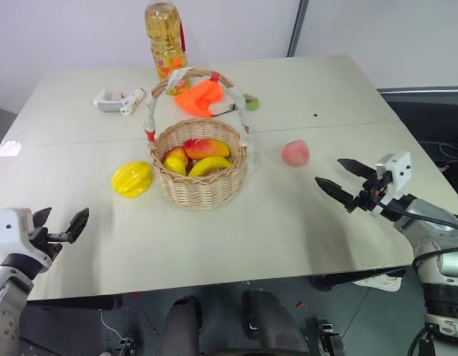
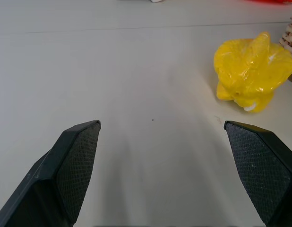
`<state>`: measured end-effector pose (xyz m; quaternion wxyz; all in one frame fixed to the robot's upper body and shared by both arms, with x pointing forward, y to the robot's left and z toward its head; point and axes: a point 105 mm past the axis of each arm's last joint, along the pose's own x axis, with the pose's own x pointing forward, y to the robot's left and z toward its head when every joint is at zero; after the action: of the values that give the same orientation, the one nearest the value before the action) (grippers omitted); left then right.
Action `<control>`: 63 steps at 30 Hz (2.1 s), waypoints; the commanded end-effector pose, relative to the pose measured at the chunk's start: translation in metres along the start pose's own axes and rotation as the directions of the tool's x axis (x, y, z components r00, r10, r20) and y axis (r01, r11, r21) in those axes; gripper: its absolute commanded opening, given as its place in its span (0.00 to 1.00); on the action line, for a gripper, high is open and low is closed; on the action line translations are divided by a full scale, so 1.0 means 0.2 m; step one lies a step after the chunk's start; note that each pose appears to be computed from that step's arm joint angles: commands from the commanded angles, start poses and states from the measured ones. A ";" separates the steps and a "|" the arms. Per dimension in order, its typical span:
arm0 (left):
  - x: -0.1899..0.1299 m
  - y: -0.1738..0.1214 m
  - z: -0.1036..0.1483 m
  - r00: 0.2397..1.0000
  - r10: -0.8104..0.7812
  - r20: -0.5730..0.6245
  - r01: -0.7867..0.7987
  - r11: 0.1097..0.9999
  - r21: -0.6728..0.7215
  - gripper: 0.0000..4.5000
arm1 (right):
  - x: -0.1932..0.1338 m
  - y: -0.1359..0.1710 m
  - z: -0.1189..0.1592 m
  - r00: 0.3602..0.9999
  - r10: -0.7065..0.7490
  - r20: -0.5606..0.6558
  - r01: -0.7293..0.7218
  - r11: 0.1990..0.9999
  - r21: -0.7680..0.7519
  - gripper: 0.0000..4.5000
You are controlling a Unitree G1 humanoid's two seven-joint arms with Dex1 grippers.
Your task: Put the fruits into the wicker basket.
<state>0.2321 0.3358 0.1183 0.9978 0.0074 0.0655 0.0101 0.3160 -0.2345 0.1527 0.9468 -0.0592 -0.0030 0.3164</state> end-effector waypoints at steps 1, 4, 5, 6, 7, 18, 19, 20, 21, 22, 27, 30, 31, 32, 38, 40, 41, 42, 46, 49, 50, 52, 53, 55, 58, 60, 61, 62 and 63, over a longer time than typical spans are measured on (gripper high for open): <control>-0.01 -0.01 0.05 0.999 -0.003 0.034 0.003 1.000 0.018 1.00 | 0.02 0.02 0.08 0.999 0.022 0.037 -0.020 0.999 -0.042 0.99; 0.01 -0.06 0.07 0.998 -0.046 0.037 0.045 0.999 0.019 1.00 | 0.04 0.05 0.09 0.998 0.041 0.048 -0.039 0.998 -0.041 0.99; 0.02 -0.08 0.08 0.997 -0.062 0.043 0.062 0.998 0.017 1.00 | 0.04 0.06 0.10 0.998 0.048 0.050 -0.046 0.998 -0.043 0.99; 0.03 -0.10 0.10 0.995 -0.084 0.049 0.083 0.996 0.020 1.00 | 0.04 0.07 0.11 0.997 0.055 0.054 -0.053 0.998 -0.045 0.99; 0.04 -0.12 0.11 0.994 -0.101 0.050 0.100 0.995 0.024 1.00 | 0.04 0.07 0.12 0.997 0.061 0.056 -0.058 0.997 -0.048 0.99; 0.27 -0.35 0.28 0.941 -0.334 -0.045 0.333 0.899 0.283 1.00 | 0.04 0.35 0.36 0.953 0.290 0.084 -0.276 0.949 -0.150 0.99; 0.28 -0.37 0.28 0.934 -0.353 -0.059 0.354 0.885 0.302 1.00 | 0.05 0.38 0.38 0.946 0.312 0.089 -0.296 0.942 -0.157 0.99; 0.30 -0.38 0.28 0.928 -0.364 -0.073 0.368 0.874 0.318 1.00 | 0.05 0.40 0.40 0.940 0.328 0.093 -0.311 0.937 -0.162 0.99; 0.31 -0.38 0.28 0.925 -0.371 -0.084 0.377 0.866 0.328 1.00 | 0.05 0.41 0.42 0.936 0.339 0.095 -0.321 0.933 -0.164 0.99; 0.33 -0.39 0.28 0.919 -0.380 -0.108 0.392 0.847 0.358 1.00 | 0.05 0.44 0.44 0.928 0.360 0.097 -0.340 0.924 -0.173 0.99; 0.41 -0.39 0.26 0.918 -0.356 -0.172 0.395 0.801 0.450 1.00 | 0.05 0.60 0.51 0.872 0.478 0.109 -0.449 0.867 -0.215 0.99; 0.43 -0.37 0.24 0.919 -0.344 -0.194 0.395 0.792 0.466 1.00 | 0.06 0.69 0.53 0.844 0.523 0.119 -0.491 0.842 -0.223 0.99; 0.44 -0.38 0.24 0.918 -0.344 -0.197 0.397 0.791 0.466 1.00 | 0.07 0.71 0.52 0.837 0.533 0.122 -0.500 0.837 -0.222 0.99; 0.44 -0.38 0.23 0.915 -0.348 -0.203 0.403 0.790 0.462 1.00 | 0.07 0.72 0.52 0.833 0.539 0.126 -0.506 0.833 -0.222 0.99; 0.48 -0.41 0.17 0.903 -0.358 -0.239 0.430 0.760 0.488 0.94 | 0.09 0.74 0.50 0.820 0.553 0.147 -0.521 0.828 -0.208 1.00; 0.49 -0.41 0.17 0.907 -0.356 -0.226 0.422 0.764 0.488 0.80 | 0.09 0.75 0.49 0.816 0.558 0.148 -0.526 0.824 -0.208 1.00; 0.49 -0.40 0.17 0.909 -0.351 -0.225 0.417 0.765 0.491 0.68 | 0.09 0.75 0.49 0.815 0.560 0.149 -0.527 0.823 -0.209 1.00; 0.50 -0.40 0.17 0.911 -0.347 -0.224 0.413 0.765 0.494 0.58 | 0.10 0.75 0.49 0.815 0.561 0.149 -0.528 0.823 -0.210 1.00; 0.48 -0.36 0.18 0.920 -0.322 -0.225 0.392 0.768 0.507 0.47 | 0.10 0.76 0.49 0.814 0.562 0.150 -0.528 0.822 -0.214 1.00; 0.41 -0.27 0.24 0.943 -0.283 -0.176 0.333 0.807 0.487 0.47 | 0.09 0.76 0.49 0.817 0.557 0.147 -0.522 0.824 -0.221 1.00; 0.38 -0.24 0.27 0.949 -0.276 -0.152 0.315 0.825 0.469 0.47 | 0.09 0.75 0.49 0.819 0.555 0.146 -0.519 0.825 -0.223 1.00; 0.32 -0.20 0.35 0.954 -0.287 -0.084 0.295 0.859 0.419 0.47 | 0.09 0.74 0.49 0.822 0.551 0.144 -0.514 0.827 -0.228 1.00; 0.28 -0.20 0.41 0.947 -0.321 -0.029 0.308 0.875 0.375 0.47 | 0.09 0.73 0.50 0.824 0.548 0.142 -0.511 0.828 -0.230 1.00; 0.17 -0.25 0.53 0.900 -0.430 0.067 0.395 0.872 0.288 0.47 | 0.09 0.70 0.50 0.830 0.540 0.137 -0.502 0.832 -0.237 1.00; 0.01 -0.44 0.60 0.767 -0.638 0.068 0.610 0.758 0.230 0.47 | 0.10 0.64 0.51 0.837 0.531 0.128 -0.492 0.835 -0.248 1.00; -0.03 -0.54 0.61 0.710 -0.703 0.050 0.676 0.700 0.231 0.47 | 0.12 0.62 0.51 0.838 0.531 0.128 -0.490 0.834 -0.252 1.00; -0.02 -0.59 0.62 0.691 -0.721 0.056 0.693 0.682 0.235 0.47 | 0.12 0.61 0.51 0.838 0.530 0.128 -0.489 0.834 -0.254 1.00; -0.01 -0.63 0.63 0.685 -0.726 0.062 0.695 0.676 0.244 0.47 | 0.13 0.60 0.52 0.839 0.528 0.128 -0.487 0.835 -0.256 1.00; 0.03 -0.68 0.63 0.685 -0.726 0.068 0.692 0.677 0.251 0.47 | 0.14 0.59 0.52 0.842 0.525 0.128 -0.483 0.837 -0.259 1.00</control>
<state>0.2527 0.2115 0.2364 0.9212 0.0778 -0.0050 -0.3812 0.2633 -0.1123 0.2314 0.8163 -0.1155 -0.0908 0.5586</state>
